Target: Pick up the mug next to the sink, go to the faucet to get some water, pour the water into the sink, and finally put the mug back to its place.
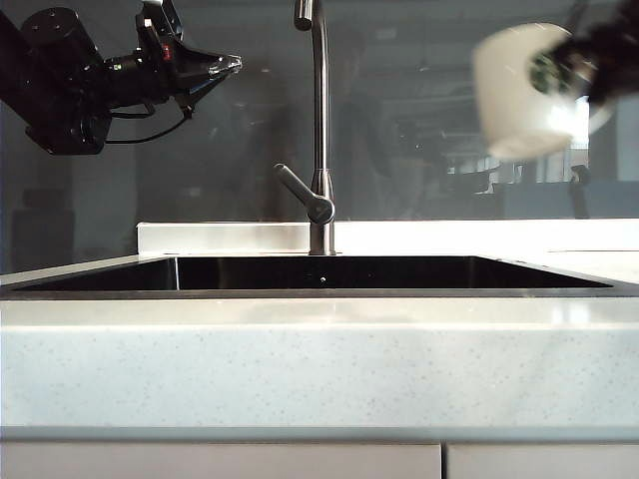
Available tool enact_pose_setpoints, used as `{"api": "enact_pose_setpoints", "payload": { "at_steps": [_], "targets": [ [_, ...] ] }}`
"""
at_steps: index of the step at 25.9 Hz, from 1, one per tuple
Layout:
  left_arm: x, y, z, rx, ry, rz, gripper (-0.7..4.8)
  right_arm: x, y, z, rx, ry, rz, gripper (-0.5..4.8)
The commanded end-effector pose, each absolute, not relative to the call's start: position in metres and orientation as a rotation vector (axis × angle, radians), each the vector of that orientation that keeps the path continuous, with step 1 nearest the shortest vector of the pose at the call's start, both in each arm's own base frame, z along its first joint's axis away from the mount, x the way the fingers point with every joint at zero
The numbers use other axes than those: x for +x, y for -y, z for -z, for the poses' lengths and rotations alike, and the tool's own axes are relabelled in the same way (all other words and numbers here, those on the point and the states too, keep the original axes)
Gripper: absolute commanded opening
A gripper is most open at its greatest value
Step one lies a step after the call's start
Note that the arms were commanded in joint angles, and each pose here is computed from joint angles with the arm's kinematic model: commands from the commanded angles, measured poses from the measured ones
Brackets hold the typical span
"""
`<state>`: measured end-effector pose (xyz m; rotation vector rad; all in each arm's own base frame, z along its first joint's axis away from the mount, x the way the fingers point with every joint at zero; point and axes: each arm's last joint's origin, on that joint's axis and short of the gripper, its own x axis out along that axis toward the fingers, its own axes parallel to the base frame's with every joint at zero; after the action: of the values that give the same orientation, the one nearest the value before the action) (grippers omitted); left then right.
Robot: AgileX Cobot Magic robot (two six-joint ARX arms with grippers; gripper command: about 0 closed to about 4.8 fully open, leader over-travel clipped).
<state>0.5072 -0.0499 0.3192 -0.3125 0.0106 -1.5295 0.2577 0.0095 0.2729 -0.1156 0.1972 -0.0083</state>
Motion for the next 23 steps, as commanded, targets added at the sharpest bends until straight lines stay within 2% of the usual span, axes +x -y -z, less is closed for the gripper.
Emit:
{"api": "enact_pose_setpoints", "payload": {
  "at_steps": [1, 9, 23],
  "targets": [
    [0.502, 0.057, -0.326, -0.292, 0.034, 1.546, -0.04, 0.251, 0.014, -0.250, -0.069, -0.076, 0.060, -0.06],
    [0.500, 0.077, -0.326, -0.293, 0.028, 1.585, -0.04, 0.266, 0.065, -0.211, -0.063, -0.077, 0.094, -0.06],
    [0.500, 0.078, -0.326, -0.290, 0.032, 1.587, -0.04, 0.279, 0.070, -0.184, -0.131, -0.125, 0.064, -0.06]
  ]
}}
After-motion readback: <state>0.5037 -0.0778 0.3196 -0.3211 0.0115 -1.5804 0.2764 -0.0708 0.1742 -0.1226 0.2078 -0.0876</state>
